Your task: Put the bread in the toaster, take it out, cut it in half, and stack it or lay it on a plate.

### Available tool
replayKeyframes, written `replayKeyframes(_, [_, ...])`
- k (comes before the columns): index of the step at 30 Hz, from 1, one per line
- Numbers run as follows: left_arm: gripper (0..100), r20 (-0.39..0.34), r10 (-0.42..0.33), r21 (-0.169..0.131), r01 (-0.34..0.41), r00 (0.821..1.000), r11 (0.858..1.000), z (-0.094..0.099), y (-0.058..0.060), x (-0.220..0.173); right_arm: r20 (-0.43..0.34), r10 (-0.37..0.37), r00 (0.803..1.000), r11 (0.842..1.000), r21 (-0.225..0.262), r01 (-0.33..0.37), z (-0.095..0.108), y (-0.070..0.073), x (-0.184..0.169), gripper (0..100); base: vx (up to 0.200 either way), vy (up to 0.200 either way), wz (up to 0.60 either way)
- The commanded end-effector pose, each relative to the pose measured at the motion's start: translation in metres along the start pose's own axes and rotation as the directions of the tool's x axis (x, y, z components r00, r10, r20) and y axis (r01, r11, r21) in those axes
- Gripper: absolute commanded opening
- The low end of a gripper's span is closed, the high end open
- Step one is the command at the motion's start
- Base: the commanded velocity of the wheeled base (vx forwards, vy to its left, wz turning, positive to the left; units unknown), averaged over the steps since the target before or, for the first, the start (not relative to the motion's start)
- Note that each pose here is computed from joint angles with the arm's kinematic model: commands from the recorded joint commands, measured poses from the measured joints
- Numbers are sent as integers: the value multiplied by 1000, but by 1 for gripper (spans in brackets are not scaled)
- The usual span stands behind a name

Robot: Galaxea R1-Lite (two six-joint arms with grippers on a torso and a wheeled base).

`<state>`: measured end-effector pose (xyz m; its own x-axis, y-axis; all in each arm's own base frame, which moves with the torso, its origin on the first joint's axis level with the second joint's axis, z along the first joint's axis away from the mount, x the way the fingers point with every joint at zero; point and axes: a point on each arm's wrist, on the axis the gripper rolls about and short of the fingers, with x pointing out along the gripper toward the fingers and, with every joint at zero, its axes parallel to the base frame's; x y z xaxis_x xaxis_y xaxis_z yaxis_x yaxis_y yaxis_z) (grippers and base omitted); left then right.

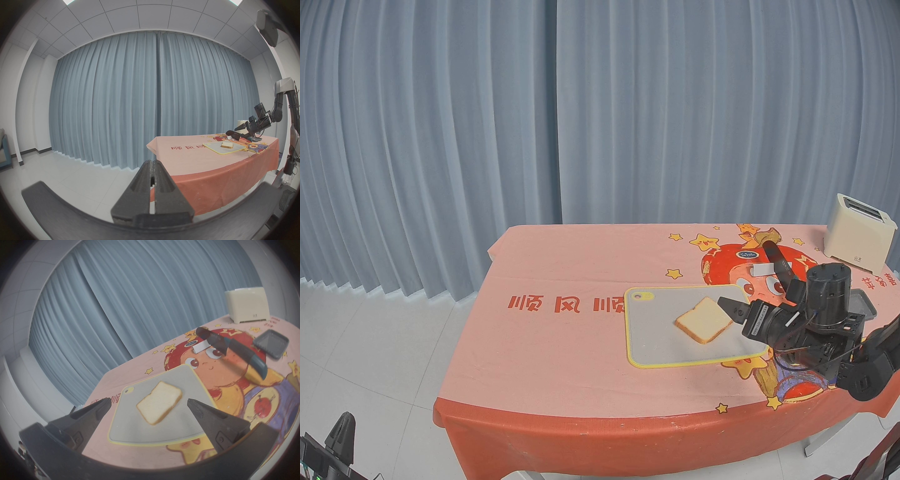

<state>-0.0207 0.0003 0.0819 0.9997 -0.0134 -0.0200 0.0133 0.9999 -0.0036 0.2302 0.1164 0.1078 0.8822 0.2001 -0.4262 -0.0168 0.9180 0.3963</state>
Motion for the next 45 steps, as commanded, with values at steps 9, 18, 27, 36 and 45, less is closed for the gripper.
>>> replayKeyframes(9, [0,-18,-3,2,3,1000,1000,-5,0,1,53,37,998,980,-196,-26,7,-9,-35,100,0,0,0])
replayKeyframes(18, [0,-18,-5,2,5,1000,1000,-5,0,1,84,110,990,971,-224,-89,18,-19,-44,100,0,0,0])
replayKeyframes(27, [0,-18,-5,2,5,1000,1000,-5,0,1,86,164,983,960,-244,-139,28,-15,-39,100,0,0,0])
replayKeyframes(36, [0,-18,-5,2,5,1000,1000,-5,0,1,125,127,984,954,-285,-87,36,-23,-38,100,0,0,0])
replayKeyframes(45, [0,-18,-3,2,3,1000,1000,-5,0,1,219,36,975,965,-260,22,62,-45,-34,100,0,0,0])
